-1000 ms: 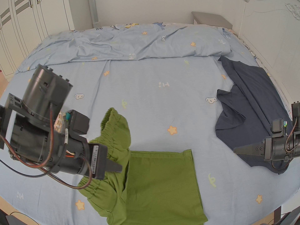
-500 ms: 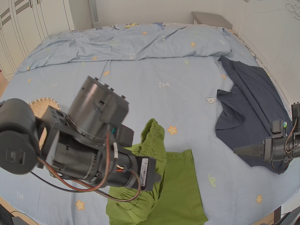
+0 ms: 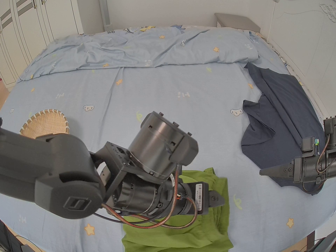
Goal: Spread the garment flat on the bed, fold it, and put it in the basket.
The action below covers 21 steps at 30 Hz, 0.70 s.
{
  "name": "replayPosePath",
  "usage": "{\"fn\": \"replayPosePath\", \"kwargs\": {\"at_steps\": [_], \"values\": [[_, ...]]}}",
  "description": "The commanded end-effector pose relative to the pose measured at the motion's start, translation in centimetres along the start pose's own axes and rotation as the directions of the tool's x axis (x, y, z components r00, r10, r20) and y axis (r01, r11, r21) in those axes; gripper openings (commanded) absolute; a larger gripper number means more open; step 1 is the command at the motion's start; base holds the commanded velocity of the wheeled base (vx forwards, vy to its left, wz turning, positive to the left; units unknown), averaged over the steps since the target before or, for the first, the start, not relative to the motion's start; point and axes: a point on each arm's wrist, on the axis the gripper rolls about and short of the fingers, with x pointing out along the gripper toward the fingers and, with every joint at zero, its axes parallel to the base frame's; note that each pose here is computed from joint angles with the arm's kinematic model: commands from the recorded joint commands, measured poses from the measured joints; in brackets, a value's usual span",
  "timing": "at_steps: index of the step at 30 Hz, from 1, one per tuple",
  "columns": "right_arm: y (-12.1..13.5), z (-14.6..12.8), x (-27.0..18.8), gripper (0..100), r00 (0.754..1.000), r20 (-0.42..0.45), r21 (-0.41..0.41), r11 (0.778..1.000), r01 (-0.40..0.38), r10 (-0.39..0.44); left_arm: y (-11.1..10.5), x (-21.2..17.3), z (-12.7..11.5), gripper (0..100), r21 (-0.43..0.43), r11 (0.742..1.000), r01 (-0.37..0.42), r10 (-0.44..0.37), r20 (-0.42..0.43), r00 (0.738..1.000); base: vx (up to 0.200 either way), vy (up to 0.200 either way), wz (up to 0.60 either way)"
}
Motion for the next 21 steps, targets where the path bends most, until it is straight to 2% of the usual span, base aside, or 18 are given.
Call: {"fn": "replayPosePath", "kwargs": {"at_steps": [1,5,7,8,9,11,14,17,18,19,20,21], "values": [[-0.4,-0.1,0.7,100,1.000,-0.027,0.014,1.000,0.004,-0.004,-0.3,1.2,0.0,100,-0.049,0.999,0.024,-0.024,-0.004,1.000,0.000,0.000,0.00],[-0.2,-0.4,1.0,100,0.999,-0.050,0.009,1.000,-0.009,0.009,-0.1,0.1,0.5,100,-0.106,0.991,0.088,-0.090,-0.019,0.996,0.000,0.000,0.00],[0.3,-0.8,1.3,100,0.997,-0.075,0.003,1.000,-0.031,0.031,1.0,-1.5,1.6,100,-0.160,0.981,0.111,-0.111,0.009,0.994,0.000,0.000,0.00],[0.3,-0.8,1.3,100,0.997,-0.075,0.003,1.000,-0.031,0.031,1.0,-1.5,1.6,100,-0.160,0.981,0.111,-0.111,0.009,0.994,0.000,0.000,0.00],[1.1,-1.6,2.0,100,0.991,-0.123,-0.016,0.998,-0.063,0.061,2.9,-3.2,2.6,100,-0.219,0.966,0.134,-0.131,0.031,0.991,0.000,0.000,0.00],[1.7,-2.1,2.3,100,0.985,-0.154,-0.035,0.995,-0.089,0.082,5.0,-4.7,3.2,100,-0.264,0.953,0.146,-0.136,0.053,0.989,0.000,0.000,0.00],[2.6,-2.5,2.7,100,0.975,-0.187,-0.060,0.990,-0.130,0.117,8.7,-6.7,2.8,100,-0.324,0.933,0.154,-0.142,0.059,0.988,0.000,0.000,0.00],[3.6,-2.7,3.7,100,0.959,-0.238,-0.083,0.980,-0.181,0.157,13.0,-6.9,1.4,100,-0.322,0.933,0.160,-0.163,0.020,0.986,0.000,0.000,0.00],[3.6,-2.7,3.8,100,0.958,-0.241,-0.084,0.980,-0.182,0.158,13.2,-6.9,1.3,100,-0.320,0.933,0.161,-0.165,0.017,0.986,0.000,0.000,0.00],[4.4,-2.7,4.9,100,0.944,-0.280,-0.095,0.973,-0.210,0.176,15.2,-6.8,0.2,100,-0.293,0.941,0.170,-0.175,0.009,0.985,0.000,0.000,0.00],[4.9,-2.8,5.4,100,0.935,-0.302,-0.105,0.968,-0.227,0.187,16.2,-6.6,-0.3,100,-0.279,0.945,0.173,-0.179,0.004,0.984,0.000,0.000,0.00],[4.9,-2.8,5.4,100,0.935,-0.302,-0.105,0.968,-0.227,0.187,16.2,-6.6,-0.3,100,-0.279,0.945,0.173,-0.179,0.004,0.984,0.000,0.000,0.00]]}}
